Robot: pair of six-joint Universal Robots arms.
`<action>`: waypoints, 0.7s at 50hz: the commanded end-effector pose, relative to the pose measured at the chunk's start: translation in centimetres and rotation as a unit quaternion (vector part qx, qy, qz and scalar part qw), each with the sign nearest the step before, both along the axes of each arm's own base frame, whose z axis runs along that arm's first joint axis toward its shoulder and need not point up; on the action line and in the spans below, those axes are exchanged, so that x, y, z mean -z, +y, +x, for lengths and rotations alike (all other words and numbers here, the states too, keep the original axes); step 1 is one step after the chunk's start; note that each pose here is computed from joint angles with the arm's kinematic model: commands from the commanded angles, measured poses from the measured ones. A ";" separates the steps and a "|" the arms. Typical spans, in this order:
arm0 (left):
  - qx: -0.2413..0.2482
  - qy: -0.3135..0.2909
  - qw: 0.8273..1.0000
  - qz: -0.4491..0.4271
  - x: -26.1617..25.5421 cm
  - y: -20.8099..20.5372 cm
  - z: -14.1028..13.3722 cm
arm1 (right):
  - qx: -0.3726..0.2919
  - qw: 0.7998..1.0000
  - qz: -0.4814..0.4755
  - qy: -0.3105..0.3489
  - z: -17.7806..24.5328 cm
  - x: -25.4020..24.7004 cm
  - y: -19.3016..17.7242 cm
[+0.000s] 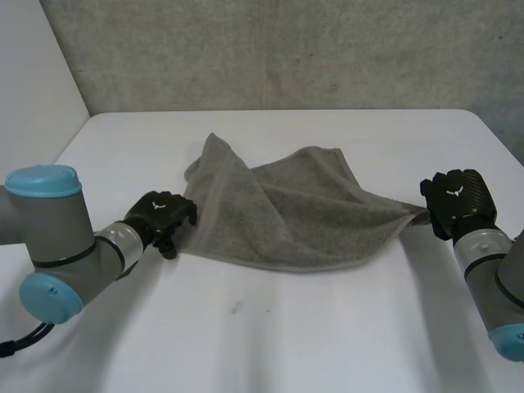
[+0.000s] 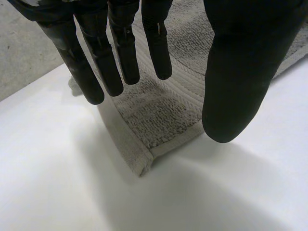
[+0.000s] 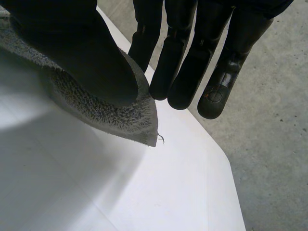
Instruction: Fold the towel.
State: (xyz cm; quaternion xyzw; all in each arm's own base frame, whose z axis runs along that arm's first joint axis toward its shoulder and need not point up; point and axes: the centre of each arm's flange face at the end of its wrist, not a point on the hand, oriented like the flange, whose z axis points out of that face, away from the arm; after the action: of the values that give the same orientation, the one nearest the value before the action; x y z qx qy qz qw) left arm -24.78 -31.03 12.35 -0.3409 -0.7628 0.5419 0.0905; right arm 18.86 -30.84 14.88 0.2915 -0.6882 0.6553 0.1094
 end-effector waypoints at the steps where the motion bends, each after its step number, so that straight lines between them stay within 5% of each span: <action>1: -0.001 0.001 1.000 -0.009 1.2 -0.9 -0.2 | 0.000 1.000 0.001 0.001 0.0 0.0 0.0; 35: -0.002 0.005 1.000 -0.031 2.0 -3.3 -0.9 | 0.000 1.000 0.009 0.004 0.0 0.7 0.0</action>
State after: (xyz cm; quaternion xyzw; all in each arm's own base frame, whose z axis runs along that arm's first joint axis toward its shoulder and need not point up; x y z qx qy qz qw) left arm -25.65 -34.22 9.70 -0.3388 -0.7516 0.5599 0.0830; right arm 18.86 -30.83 14.24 0.2950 -0.6936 0.6480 0.1090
